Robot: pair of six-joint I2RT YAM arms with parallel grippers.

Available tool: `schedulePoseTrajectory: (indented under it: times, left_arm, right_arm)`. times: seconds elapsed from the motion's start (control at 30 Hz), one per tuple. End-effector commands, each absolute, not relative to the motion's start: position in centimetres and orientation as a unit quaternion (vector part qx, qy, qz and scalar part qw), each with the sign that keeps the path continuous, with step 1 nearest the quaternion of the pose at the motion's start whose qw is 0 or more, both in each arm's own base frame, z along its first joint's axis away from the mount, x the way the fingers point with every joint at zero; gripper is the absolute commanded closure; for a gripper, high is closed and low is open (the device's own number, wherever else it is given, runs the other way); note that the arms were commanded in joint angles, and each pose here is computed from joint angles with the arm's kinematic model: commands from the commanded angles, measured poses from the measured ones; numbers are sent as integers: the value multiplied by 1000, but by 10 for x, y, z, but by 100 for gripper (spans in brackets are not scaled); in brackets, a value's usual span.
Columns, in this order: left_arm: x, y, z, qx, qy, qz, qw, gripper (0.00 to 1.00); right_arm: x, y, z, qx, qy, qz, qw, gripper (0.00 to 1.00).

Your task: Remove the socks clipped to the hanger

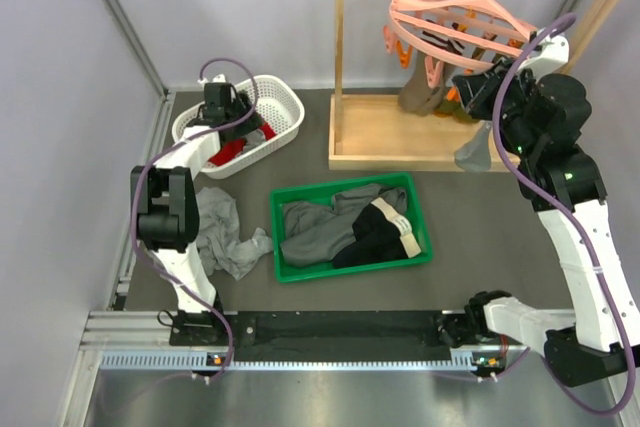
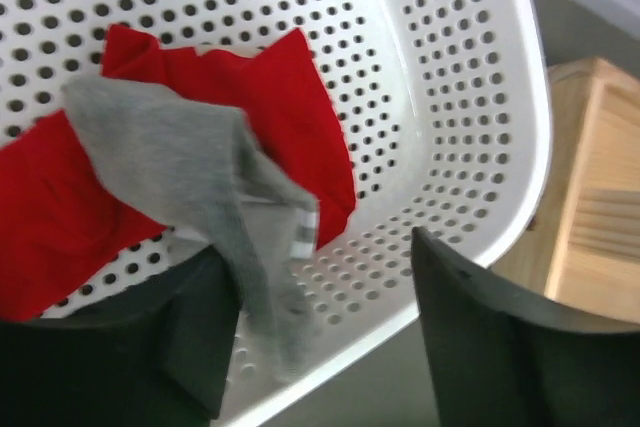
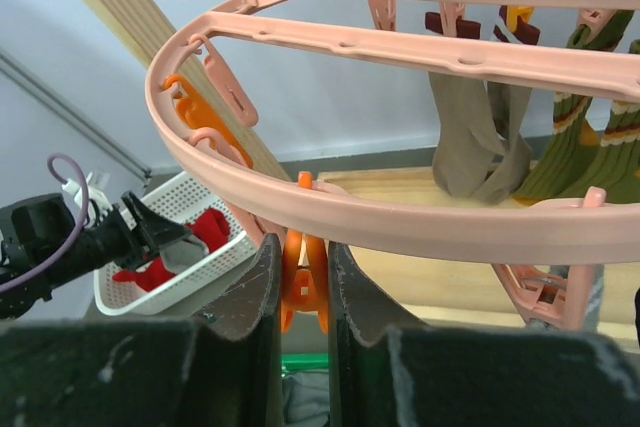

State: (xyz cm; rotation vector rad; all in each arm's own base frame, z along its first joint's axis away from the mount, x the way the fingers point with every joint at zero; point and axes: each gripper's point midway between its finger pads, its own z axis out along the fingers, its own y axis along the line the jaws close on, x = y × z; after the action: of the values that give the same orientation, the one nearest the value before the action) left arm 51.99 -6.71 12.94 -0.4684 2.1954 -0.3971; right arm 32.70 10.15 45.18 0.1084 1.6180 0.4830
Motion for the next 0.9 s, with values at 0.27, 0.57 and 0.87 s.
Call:
schedulePoseTrajectory:
  times: [0.27,0.57,0.87]
  left_arm:
    - [501,-76,266,-117,789,-192,572,1]
    - [431,-191,313,45,738,-288,608,1]
    - [331,-344,349,216,623,-423,622,1]
  right_arm:
    - [317,128,470,51,696,304,649,100]
    - [315,138,484,74,674,358,642,100]
    - [312,146,487,78,670,390,627,100]
